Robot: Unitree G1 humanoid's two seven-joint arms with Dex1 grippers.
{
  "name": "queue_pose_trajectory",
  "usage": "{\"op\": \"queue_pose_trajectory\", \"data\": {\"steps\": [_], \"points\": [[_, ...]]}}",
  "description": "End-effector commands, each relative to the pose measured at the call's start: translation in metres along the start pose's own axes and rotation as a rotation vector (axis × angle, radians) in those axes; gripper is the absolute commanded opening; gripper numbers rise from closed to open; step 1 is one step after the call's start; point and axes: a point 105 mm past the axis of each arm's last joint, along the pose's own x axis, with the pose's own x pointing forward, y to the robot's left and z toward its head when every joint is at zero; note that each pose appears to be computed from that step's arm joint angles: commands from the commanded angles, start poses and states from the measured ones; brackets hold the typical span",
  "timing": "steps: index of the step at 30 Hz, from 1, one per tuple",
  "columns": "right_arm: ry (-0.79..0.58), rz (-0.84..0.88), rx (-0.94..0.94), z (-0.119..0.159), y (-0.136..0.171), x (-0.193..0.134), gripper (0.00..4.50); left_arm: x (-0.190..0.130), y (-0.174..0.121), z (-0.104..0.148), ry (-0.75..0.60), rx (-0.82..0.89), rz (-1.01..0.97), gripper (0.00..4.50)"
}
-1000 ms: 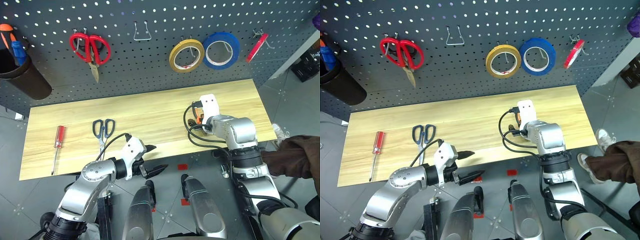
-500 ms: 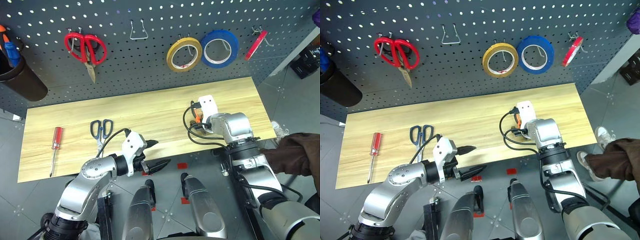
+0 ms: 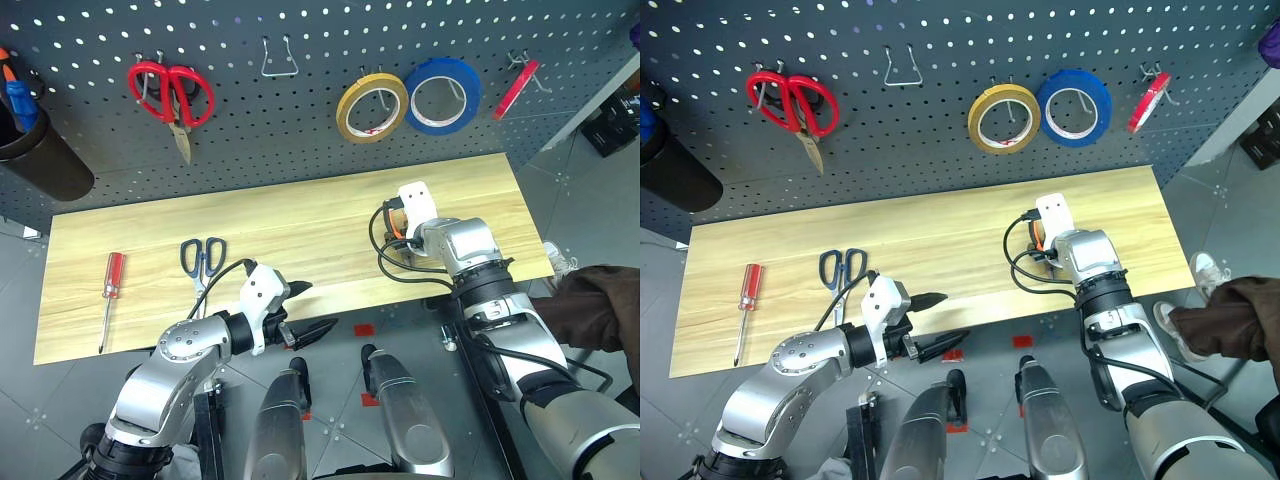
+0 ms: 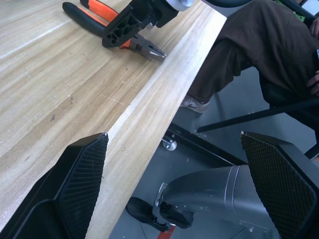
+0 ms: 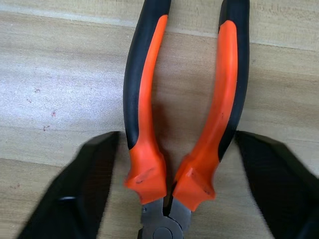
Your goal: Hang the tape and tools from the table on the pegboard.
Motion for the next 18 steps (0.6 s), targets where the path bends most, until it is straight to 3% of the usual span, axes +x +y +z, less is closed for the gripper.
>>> {"op": "queue_pose_trajectory", "data": {"steps": [1,2,6,10,11,13,15,18], "points": [[0.047,0.010,0.000,-0.012,0.000,0.001,2.66,-0.001,-0.005,0.010,-0.036,0.024,-0.010,4.50],[0.049,0.023,0.006,-0.012,0.001,0.000,2.42,-0.001,-0.004,0.011,-0.037,0.025,-0.008,4.50],[0.037,0.070,-0.002,-0.011,0.005,-0.006,2.40,-0.001,0.002,0.015,-0.062,0.034,0.016,4.50],[-0.118,0.249,-0.078,0.011,0.030,-0.030,2.40,-0.002,0.015,0.032,-0.190,0.074,0.111,4.50],[-0.210,0.337,-0.116,0.024,0.042,-0.046,2.40,-0.006,0.023,0.045,-0.295,0.088,0.177,4.50],[-0.397,0.488,-0.205,0.045,0.064,-0.082,2.40,-0.015,0.035,0.053,-0.384,0.109,0.271,4.50],[-0.531,0.575,-0.258,0.062,0.078,-0.115,2.40,-0.023,0.042,0.049,-0.389,0.132,0.332,4.50],[-0.699,0.573,-0.288,0.094,0.084,-0.141,2.40,-0.032,0.054,0.046,-0.419,0.192,0.428,4.50]]}}
